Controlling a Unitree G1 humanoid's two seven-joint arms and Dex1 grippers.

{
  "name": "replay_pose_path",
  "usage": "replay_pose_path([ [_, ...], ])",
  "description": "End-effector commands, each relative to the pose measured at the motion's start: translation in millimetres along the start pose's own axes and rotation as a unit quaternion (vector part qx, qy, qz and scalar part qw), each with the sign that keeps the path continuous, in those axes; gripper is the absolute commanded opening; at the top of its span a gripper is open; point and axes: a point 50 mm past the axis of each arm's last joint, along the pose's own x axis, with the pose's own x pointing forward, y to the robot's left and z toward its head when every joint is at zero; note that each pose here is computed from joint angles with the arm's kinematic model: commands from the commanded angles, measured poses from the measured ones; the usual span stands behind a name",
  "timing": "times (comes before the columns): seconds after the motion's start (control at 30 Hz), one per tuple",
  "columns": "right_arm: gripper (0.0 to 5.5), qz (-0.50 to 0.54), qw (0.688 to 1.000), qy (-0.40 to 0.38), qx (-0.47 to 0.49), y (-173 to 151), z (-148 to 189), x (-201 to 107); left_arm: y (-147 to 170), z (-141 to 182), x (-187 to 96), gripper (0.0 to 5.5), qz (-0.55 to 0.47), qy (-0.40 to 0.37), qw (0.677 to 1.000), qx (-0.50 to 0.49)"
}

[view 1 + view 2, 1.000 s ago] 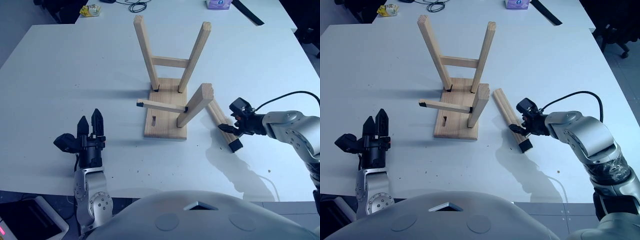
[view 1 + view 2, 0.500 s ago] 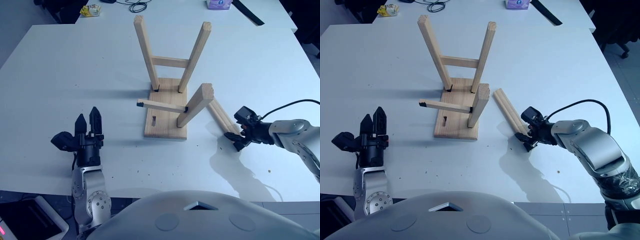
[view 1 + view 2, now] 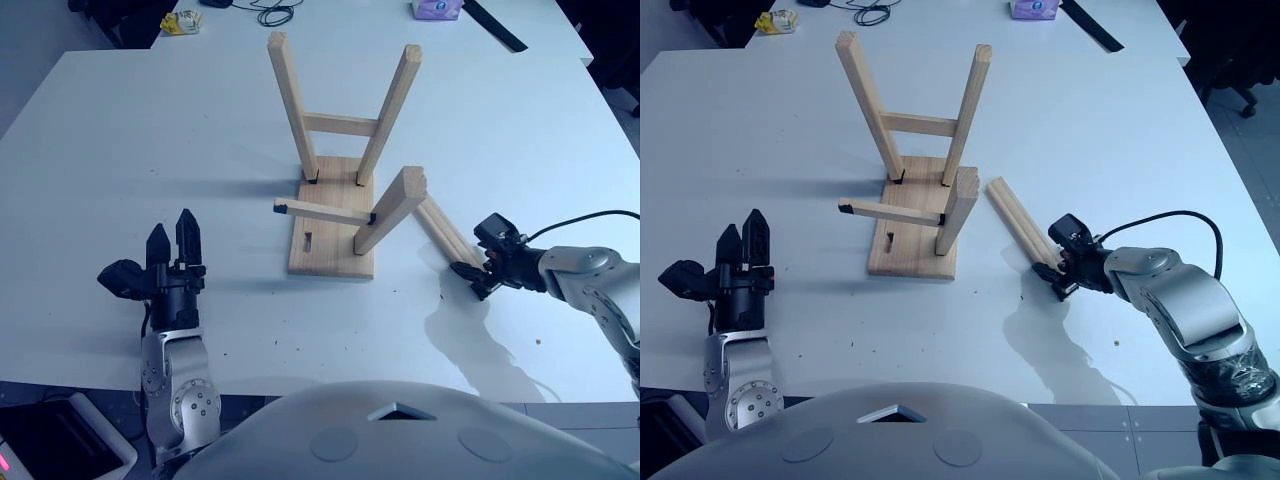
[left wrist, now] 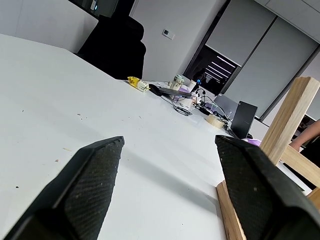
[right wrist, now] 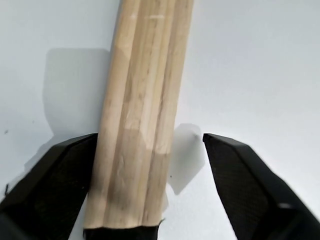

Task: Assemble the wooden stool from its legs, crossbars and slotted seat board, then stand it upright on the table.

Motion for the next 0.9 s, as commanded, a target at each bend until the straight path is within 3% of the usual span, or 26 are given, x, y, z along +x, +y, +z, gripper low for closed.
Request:
replay_pose_path([
  [0.03, 3.80, 0.009, 0.999, 0.032, 0.024, 9.4, -11.6, 9.4, -0.3, 3.0, 4.1, 3.38, -0.006, 0.005, 1.000, 0.006],
  [0.1, 3.80, 0.005, 0.999, 0.036, 0.015, 10.1, -14.0, 10.0, 0.6, 4.3, 3.1, 3.38, -0.004, 0.004, 1.000, 0.008],
  [0.5, 2.10, -0.011, 1.000, 0.026, 0.005, 2.7, -9.1, 1.8, -1.9, 3.2, -0.3, 3.38, 0.000, 0.004, 1.000, 0.005],
  [0.67, 2.07, -0.001, 1.000, -0.019, 0.024, 4.7, 12.2, 3.0, -0.2, 3.0, 2.0, 3.38, 0.000, 0.005, 1.000, 0.006],
  [0.9, 2.07, 0.012, 0.977, -0.047, 0.207, -4.1, 30.9, 12.7, 0.4, 5.8, 20.5, 3.38, -0.029, 0.005, 1.000, 0.010],
])
